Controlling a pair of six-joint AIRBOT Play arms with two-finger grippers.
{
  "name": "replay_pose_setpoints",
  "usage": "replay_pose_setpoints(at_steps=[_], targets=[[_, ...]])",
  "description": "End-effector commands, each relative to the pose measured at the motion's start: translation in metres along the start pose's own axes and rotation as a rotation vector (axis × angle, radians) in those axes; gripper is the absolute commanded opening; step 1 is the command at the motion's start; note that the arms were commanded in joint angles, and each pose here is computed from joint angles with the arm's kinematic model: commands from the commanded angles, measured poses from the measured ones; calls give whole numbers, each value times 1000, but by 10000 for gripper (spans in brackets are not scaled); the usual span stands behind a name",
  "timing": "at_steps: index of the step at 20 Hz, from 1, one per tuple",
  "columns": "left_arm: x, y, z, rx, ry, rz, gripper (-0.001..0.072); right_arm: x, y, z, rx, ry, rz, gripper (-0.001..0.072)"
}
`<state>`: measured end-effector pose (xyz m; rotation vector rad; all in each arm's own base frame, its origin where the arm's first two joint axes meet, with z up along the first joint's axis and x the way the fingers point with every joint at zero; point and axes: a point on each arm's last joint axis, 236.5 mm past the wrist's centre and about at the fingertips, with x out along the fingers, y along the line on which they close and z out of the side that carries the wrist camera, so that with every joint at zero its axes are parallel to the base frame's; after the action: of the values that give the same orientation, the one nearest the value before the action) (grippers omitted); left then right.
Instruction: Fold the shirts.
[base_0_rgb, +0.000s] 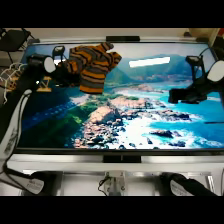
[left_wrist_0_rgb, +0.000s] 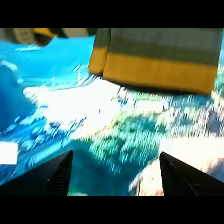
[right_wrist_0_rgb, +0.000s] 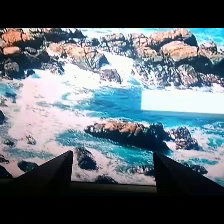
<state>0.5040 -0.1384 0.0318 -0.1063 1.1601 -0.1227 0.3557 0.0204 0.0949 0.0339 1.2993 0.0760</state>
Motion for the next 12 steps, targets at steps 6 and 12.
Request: replay_pose_setpoints(at_steps=[6,12], targets=[[142,6,49,-275,1,-329,622,-9,49,40,105,-161,219,611],[138,-23,62,-273,-54,-381,44,-9,51,42,106,-169,225,610]])
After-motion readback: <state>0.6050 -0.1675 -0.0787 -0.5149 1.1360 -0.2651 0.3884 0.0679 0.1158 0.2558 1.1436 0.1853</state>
